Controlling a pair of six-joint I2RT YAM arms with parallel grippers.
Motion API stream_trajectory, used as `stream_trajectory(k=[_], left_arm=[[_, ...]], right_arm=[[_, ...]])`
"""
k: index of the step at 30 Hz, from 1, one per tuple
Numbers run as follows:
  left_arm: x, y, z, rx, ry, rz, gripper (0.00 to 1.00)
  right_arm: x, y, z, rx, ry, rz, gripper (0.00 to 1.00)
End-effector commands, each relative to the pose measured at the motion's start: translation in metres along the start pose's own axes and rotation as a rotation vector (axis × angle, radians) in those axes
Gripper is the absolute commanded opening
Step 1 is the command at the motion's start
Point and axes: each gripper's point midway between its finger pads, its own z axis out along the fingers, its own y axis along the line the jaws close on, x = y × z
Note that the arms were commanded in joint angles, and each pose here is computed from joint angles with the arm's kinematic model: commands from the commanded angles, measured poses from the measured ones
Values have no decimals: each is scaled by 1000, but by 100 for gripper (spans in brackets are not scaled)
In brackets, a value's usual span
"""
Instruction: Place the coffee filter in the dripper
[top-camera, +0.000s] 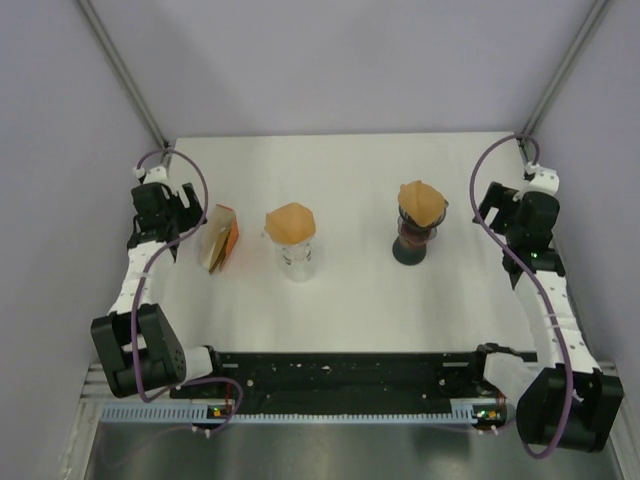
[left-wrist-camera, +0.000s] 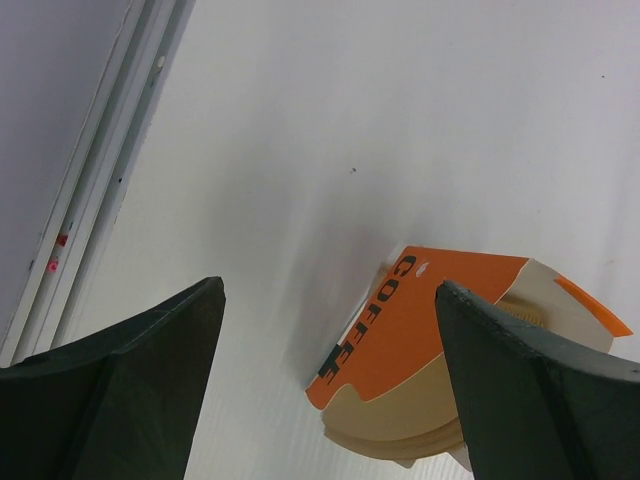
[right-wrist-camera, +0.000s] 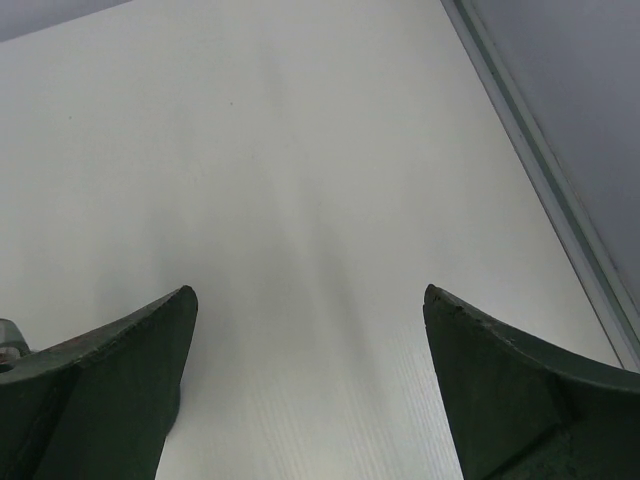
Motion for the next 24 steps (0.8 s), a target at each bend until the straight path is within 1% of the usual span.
stream_trajectory(k=[1, 6, 12, 13, 18, 24], left_arm=[[-29, -2, 2, 11, -133, -8, 92], [-10, 2, 12, -1, -87, -18, 93], [11, -5, 18, 44, -30, -29, 92], [6, -6, 19, 49, -57, -28, 92], [10, -3, 23, 30, -51, -30, 92], [15, -7, 25, 60, -55, -29, 93]], right_arm=[[-26, -9, -6, 27, -188, 2, 95], [-19, -4, -9, -15, -254, 30, 95], [-3, -4, -3, -24, -251, 53, 95], [-1, -4, -2, -24, -253, 55, 95], [4, -4, 2, -29, -241, 61, 95], [9, -1, 5, -45, -232, 60, 95]])
